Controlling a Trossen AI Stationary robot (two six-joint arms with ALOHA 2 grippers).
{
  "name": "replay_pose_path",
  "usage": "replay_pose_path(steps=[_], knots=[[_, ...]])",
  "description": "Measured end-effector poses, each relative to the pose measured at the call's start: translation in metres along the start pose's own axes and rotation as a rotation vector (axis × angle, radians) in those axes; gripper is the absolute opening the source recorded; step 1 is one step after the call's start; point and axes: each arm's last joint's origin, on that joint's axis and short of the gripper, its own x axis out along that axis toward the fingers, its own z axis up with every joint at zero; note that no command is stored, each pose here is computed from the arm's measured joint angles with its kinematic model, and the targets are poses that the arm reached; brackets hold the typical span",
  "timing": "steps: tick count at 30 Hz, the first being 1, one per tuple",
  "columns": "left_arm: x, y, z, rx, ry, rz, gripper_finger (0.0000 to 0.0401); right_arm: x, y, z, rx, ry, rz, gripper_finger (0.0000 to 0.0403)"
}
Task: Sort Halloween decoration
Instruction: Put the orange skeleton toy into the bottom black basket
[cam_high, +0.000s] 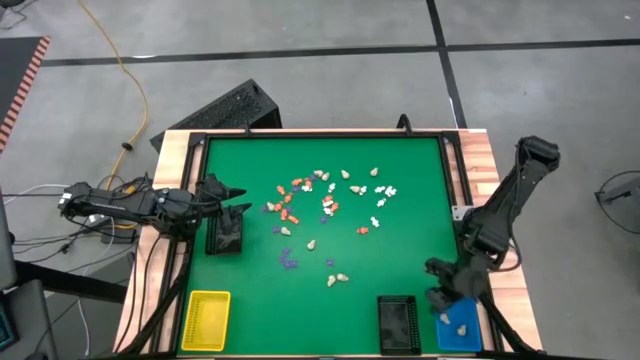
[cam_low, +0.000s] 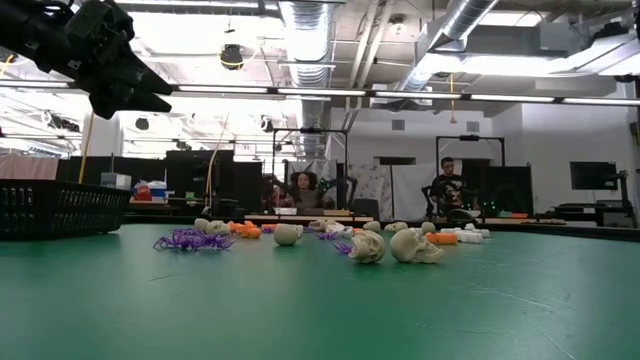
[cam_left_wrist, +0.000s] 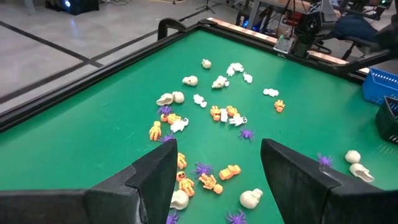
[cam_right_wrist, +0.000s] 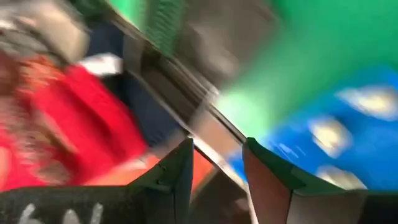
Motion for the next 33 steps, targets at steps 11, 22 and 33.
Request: replay_pose_path(steps=[11,22,33], knots=[[0.0,0.0,0.0,0.0,-0.001,0.0,0.0221,-0.017,0.036,0.077,-0.554,-0.54,0.145,0.0154],[0.0,0.0,0.0,-0.007,0.001,-0.001,0.0221,-0.012,0.025,0.145,-0.989,-0.72,-0.293,0.0155],[0.0,0.001,-0.002,0.0,0.017,0.005,0.0221,0.02,-0.004,0.193,-1.054,-0.593,-0.607,0.0169]])
